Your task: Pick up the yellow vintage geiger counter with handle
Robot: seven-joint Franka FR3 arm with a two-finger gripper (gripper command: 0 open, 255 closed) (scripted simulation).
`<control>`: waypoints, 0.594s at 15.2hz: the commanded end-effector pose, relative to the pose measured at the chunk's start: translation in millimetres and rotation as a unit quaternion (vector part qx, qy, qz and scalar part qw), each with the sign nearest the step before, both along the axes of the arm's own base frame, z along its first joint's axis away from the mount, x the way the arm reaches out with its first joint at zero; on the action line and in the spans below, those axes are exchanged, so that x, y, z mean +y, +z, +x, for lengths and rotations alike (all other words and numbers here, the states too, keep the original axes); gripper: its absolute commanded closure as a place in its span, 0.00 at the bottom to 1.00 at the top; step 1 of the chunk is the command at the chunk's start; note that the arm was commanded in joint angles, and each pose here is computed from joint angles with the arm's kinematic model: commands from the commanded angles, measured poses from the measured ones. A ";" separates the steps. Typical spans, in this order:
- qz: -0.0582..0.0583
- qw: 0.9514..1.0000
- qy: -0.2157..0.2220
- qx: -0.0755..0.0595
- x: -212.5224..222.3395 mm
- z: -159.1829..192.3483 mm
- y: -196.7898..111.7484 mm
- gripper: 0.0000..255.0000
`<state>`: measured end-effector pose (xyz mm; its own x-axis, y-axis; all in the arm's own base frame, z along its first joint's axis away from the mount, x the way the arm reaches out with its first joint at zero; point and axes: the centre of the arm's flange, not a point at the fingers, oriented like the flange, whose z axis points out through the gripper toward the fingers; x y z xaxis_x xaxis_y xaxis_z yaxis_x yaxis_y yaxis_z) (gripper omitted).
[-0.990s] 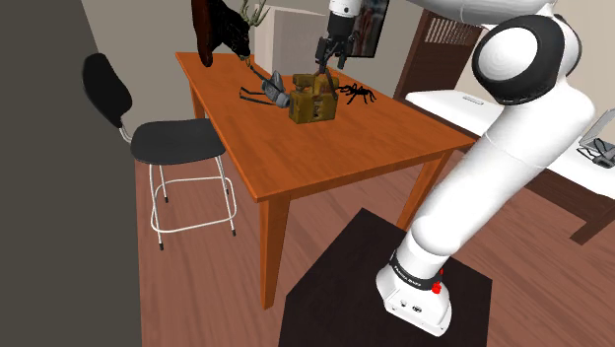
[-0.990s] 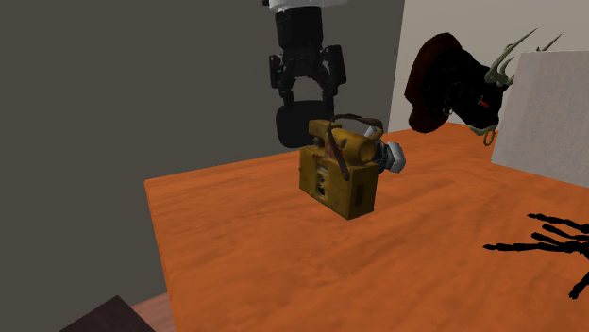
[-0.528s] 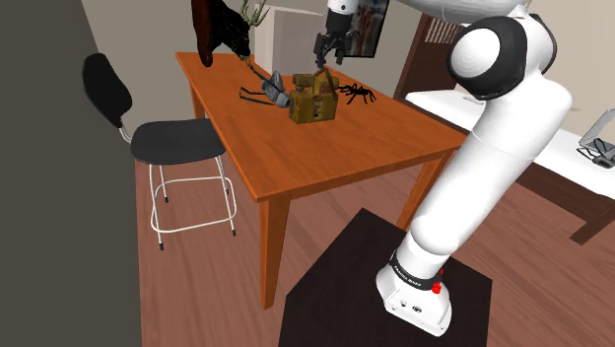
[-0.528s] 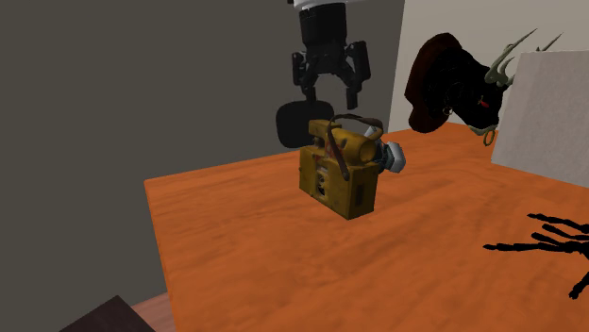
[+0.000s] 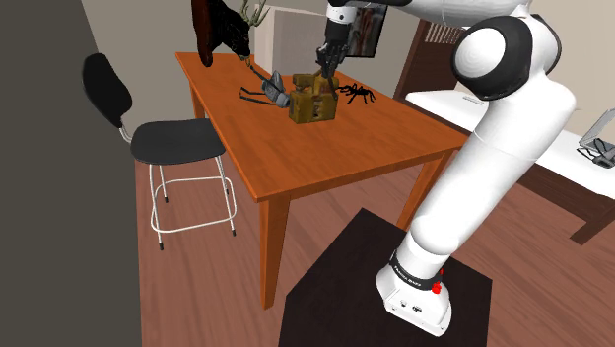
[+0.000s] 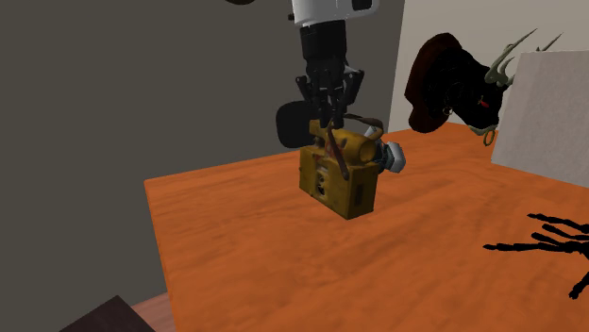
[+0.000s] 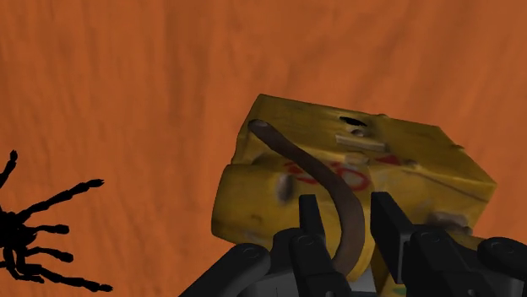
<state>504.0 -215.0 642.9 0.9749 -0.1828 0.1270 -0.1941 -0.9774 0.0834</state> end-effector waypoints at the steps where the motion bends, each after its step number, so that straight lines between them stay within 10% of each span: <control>1: 0.000 1.000 0.000 0.000 0.2 0.3 -0.7 1.00; 9: 0.000 1.000 0.000 0.000 0.2 -0.1 10.5 1.00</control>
<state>504.6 -215.0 648.3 0.9753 -0.1822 0.1250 -0.1933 -0.9776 0.0831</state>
